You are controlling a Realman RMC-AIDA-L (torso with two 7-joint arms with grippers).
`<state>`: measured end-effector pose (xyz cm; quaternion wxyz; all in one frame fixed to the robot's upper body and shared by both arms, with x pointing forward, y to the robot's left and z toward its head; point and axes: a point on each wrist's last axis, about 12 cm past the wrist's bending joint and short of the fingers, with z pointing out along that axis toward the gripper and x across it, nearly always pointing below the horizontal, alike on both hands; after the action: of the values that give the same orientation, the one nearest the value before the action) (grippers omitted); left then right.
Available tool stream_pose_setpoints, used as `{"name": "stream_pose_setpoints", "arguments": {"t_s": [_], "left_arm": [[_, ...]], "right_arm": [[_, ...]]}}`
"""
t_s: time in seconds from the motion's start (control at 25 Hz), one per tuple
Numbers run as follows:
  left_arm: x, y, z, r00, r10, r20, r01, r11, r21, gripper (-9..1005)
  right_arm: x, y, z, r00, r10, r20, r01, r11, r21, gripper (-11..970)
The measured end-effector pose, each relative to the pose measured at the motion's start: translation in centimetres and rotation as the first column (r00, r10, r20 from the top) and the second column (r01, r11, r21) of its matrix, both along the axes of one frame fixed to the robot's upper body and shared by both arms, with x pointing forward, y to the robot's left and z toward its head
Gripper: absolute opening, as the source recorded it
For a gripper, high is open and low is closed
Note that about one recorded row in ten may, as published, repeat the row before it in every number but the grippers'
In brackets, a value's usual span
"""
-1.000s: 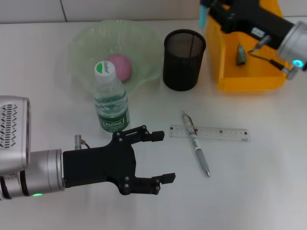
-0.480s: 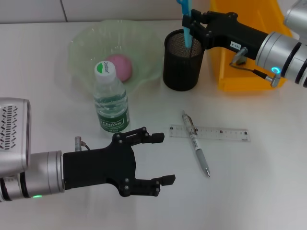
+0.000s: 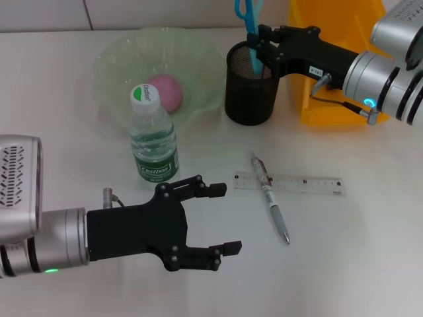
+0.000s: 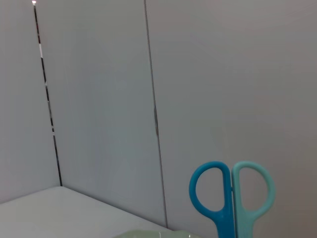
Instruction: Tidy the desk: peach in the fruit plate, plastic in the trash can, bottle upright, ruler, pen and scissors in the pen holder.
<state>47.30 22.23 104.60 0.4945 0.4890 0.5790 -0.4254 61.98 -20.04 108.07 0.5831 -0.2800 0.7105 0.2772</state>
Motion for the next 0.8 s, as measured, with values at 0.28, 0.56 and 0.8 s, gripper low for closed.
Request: {"name": "stream_pose_setpoints", "arguments": {"t_s": [0.28,0.56,0.8], "left_arm": [[0.0,0.0,0.0,1.0,0.0,0.0,0.0,1.0,0.0,873],[0.1,-0.1,0.1,1.0,-0.001,0.003,0.001,1.0,0.0,873],[0.1,0.1,0.1,1.0,0.005,0.004,-0.005,1.0,0.0,873]], "right_arm": [[-0.2,-0.1,-0.2,1.0,-0.004,0.001,0.004,1.0,-0.008,345],[-0.5,-0.4,-0.5,1.0,-0.005,0.0,0.005,1.0,-0.005,373],[-2.4,-2.6,0.9,0.999,0.032,0.028,-0.036,0.984,0.176,498]]}}
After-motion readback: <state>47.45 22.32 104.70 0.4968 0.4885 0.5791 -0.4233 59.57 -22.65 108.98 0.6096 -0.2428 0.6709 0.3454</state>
